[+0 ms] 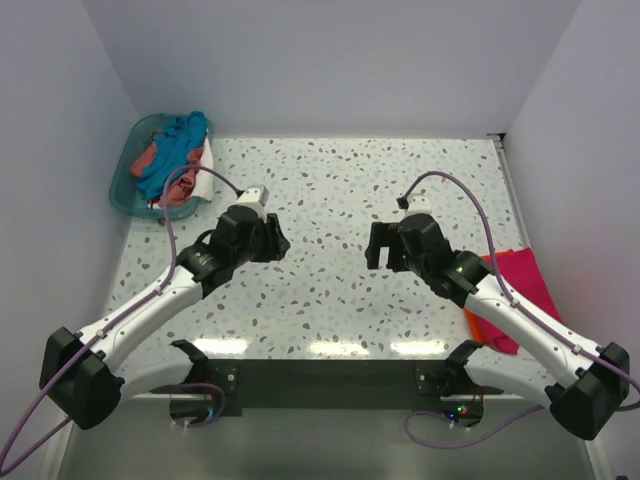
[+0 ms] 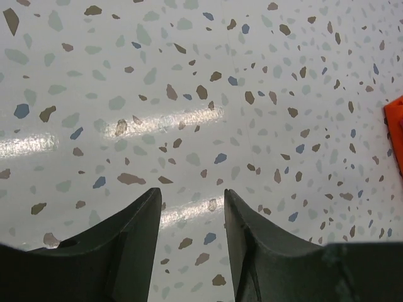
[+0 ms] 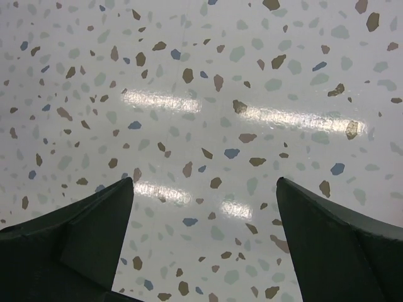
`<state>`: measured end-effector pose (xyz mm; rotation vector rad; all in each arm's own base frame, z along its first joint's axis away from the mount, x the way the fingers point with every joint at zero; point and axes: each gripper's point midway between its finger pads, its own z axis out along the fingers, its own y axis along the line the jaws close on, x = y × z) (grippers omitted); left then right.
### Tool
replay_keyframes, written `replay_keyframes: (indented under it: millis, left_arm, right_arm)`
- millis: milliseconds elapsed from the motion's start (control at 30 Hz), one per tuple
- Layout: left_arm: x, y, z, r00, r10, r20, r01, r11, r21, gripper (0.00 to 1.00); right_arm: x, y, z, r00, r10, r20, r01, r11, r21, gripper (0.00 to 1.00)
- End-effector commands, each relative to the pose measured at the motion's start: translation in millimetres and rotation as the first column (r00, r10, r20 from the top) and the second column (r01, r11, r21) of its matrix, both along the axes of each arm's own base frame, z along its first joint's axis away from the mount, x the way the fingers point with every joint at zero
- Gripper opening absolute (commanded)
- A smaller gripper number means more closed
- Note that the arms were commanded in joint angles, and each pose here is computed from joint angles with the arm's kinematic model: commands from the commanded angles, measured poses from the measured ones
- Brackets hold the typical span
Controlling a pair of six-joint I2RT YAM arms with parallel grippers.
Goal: Fold and stack the t-shirts
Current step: Grab the tshirt from the pile
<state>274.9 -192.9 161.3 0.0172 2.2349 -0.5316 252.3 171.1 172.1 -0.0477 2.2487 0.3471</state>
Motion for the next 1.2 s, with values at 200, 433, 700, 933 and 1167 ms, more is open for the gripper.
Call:
replay_keyframes:
  millis: [200, 433, 700, 933, 1167]
  left_arm:
    - [42, 13, 40, 0.992, 0.102, 0.076, -0.105, 0.994, 0.027, 0.51]
    - [137, 117, 72, 0.899, 0.427, 0.096, -0.431, 0.902, 0.029, 0.61]
    - [205, 257, 60, 0.656, 0.748, 0.095, -0.754, 0.651, 0.082, 0.73]
    - [223, 319, 26, 0.554, 0.832, 0.025, -0.83, 0.551, 0.081, 0.73]
    - [234, 335, -7, 0.547, 0.836, -0.045, -0.833, 0.549, 0.073, 0.71]
  right_arm:
    - [-5, -12, 4, 1.0, 0.001, 0.007, 0.0, 0.999, -0.046, 0.99]
    - [-9, -3, -1, 0.998, 0.041, -0.04, -0.043, 0.998, -0.041, 0.99]
    - [-12, 10, -6, 0.992, 0.099, -0.078, -0.1, 0.995, -0.016, 0.99]
    - [-13, 10, -9, 0.991, 0.104, -0.08, -0.105, 0.994, -0.019, 0.99]
    - [-11, 8, -16, 0.991, 0.093, -0.094, -0.097, 0.995, -0.038, 0.99]
